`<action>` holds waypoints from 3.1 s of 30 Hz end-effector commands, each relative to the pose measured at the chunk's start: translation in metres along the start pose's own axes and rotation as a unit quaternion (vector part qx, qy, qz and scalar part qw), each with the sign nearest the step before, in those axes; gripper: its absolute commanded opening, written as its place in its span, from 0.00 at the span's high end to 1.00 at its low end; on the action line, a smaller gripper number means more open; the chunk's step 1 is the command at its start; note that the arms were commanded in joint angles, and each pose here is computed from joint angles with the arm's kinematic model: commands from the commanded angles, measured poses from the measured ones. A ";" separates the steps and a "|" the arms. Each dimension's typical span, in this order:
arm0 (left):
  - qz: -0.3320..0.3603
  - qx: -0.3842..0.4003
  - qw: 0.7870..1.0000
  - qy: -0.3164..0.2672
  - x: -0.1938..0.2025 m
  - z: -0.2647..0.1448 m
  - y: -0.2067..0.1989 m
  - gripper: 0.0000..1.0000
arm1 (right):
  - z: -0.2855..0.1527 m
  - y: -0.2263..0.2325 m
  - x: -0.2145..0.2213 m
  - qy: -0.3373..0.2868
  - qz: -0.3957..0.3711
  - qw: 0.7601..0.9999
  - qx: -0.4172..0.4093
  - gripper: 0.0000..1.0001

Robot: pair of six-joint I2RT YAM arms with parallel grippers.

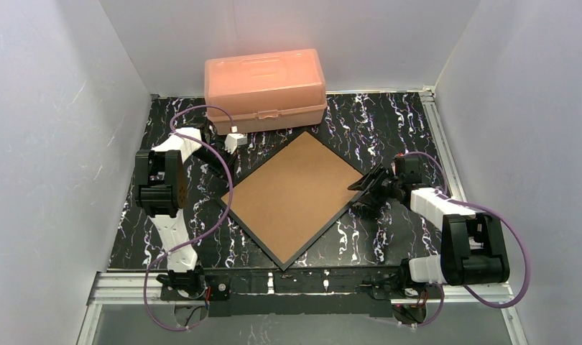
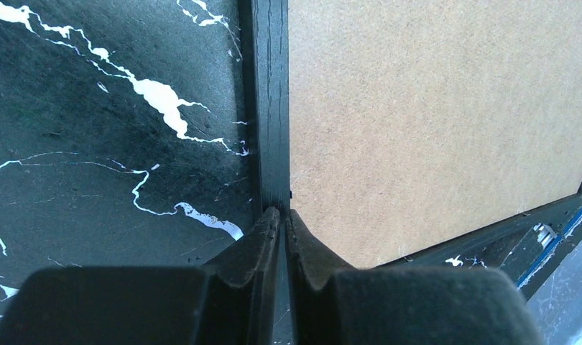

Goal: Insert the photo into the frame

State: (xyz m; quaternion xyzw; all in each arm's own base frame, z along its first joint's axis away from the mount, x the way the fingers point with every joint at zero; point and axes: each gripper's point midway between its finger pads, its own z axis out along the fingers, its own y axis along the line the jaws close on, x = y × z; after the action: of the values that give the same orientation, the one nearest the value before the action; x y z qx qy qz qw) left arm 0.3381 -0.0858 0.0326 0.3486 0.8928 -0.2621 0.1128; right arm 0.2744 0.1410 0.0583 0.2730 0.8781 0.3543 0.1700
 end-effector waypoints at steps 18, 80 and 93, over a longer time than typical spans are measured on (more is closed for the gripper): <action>-0.005 -0.010 0.999 0.046 0.027 0.013 0.008 0.98 | 0.015 0.001 -0.019 -0.020 0.005 1.000 -0.017 0.38; 0.001 -0.008 0.998 0.057 0.026 0.011 0.010 1.00 | -0.017 0.052 -0.029 -0.101 -0.100 0.990 -0.013 0.39; 0.000 -0.005 0.999 0.053 0.022 0.005 0.008 1.00 | -0.018 0.041 0.152 0.114 -0.143 0.982 -0.044 0.37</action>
State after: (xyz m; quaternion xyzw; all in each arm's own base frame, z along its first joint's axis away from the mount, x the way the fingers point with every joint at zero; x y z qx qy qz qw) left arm 0.3380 -0.0842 0.0328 0.3526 0.8922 -0.2608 0.1076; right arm 0.1912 0.2273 0.0997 0.1146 0.8974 0.3835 0.1853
